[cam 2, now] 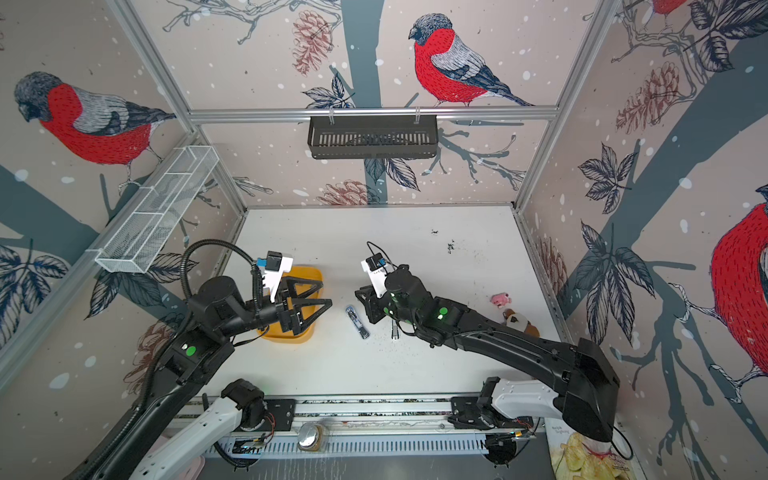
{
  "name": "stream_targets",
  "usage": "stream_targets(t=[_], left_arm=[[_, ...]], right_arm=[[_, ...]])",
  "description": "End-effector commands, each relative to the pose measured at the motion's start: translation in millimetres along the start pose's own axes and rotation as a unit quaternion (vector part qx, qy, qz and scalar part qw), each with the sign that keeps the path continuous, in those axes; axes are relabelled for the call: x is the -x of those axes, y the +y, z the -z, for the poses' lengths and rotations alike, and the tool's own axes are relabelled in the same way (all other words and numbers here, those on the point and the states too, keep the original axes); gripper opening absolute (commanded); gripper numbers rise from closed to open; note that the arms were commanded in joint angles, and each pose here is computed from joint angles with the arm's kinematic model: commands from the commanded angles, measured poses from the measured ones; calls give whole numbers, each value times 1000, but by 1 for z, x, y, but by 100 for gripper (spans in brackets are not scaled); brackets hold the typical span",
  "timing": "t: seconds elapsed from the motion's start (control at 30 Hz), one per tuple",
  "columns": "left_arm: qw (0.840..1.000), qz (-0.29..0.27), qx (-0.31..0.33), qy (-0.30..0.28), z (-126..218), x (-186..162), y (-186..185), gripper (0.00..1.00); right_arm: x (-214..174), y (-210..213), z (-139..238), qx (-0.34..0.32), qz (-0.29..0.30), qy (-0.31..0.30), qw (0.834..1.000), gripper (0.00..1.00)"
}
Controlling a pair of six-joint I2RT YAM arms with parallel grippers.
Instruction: Load the staples into the stapler
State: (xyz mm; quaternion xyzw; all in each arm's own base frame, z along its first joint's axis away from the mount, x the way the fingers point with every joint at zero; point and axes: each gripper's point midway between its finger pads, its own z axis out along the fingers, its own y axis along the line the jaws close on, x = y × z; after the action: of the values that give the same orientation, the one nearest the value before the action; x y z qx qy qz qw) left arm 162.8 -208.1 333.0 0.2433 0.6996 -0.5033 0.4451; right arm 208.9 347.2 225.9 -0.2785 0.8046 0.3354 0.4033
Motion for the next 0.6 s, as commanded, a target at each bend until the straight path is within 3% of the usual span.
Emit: stream_targets(t=[0.0,0.57], left_arm=[[1000,-30,4,6,8,-12,-1,98],[996,-78,15,-38,23,-33,5,98]], right_arm=[[-18,-19,-10,-56,19,33,998,17],[-89,-42,-58,-111,54,152,981,16]])
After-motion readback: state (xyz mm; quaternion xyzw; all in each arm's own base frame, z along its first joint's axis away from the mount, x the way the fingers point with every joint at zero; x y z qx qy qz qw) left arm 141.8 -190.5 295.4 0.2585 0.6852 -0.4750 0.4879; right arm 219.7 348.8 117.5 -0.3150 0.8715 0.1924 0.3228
